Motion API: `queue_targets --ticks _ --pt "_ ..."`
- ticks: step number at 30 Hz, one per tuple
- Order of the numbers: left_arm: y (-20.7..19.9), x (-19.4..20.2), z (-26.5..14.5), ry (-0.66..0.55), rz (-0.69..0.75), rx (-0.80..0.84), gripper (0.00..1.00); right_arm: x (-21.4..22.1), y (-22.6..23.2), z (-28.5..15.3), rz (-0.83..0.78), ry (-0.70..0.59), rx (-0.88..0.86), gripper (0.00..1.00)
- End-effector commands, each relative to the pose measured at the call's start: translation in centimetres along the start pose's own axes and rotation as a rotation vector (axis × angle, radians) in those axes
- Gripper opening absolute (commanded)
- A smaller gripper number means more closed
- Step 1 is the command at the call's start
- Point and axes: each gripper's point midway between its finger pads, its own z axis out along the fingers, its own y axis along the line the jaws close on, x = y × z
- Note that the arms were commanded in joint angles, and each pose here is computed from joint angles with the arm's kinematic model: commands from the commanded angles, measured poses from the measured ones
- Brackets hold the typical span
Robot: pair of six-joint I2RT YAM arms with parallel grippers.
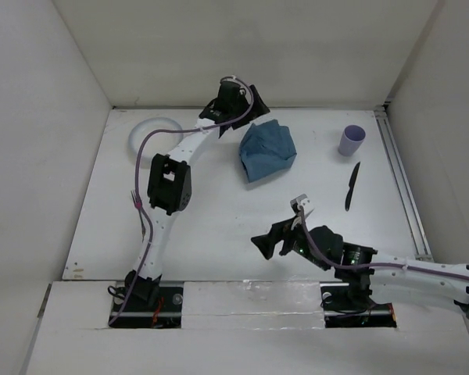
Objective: Set the dinner table for one person
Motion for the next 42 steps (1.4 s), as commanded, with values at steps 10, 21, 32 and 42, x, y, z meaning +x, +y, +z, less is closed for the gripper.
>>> queue_targets --ticks 10,21,32,42 --pt "1.3 1.8 -6.7 0.055 0.07 -0.035 1.0 -7.2 -9.2 4.0 0.276 -0.201 0.27 1.0" --pt "7.2 -0.8 -8.7 -0.071 0.032 -0.235 1.0 -10.1 -14.6 12.0 0.237 -0.059 0.368 1.0" --pt "4.5 -1.1 -2.4 0.056 0.111 0.18 0.95 -8.5 -14.1 11.0 0.231 -0.015 0.302 1.0" --pt "5.6 1.3 1.3 0.119 0.063 0.279 0.77 -8.9 -13.4 8.8 0.248 -0.024 0.188 1.0"
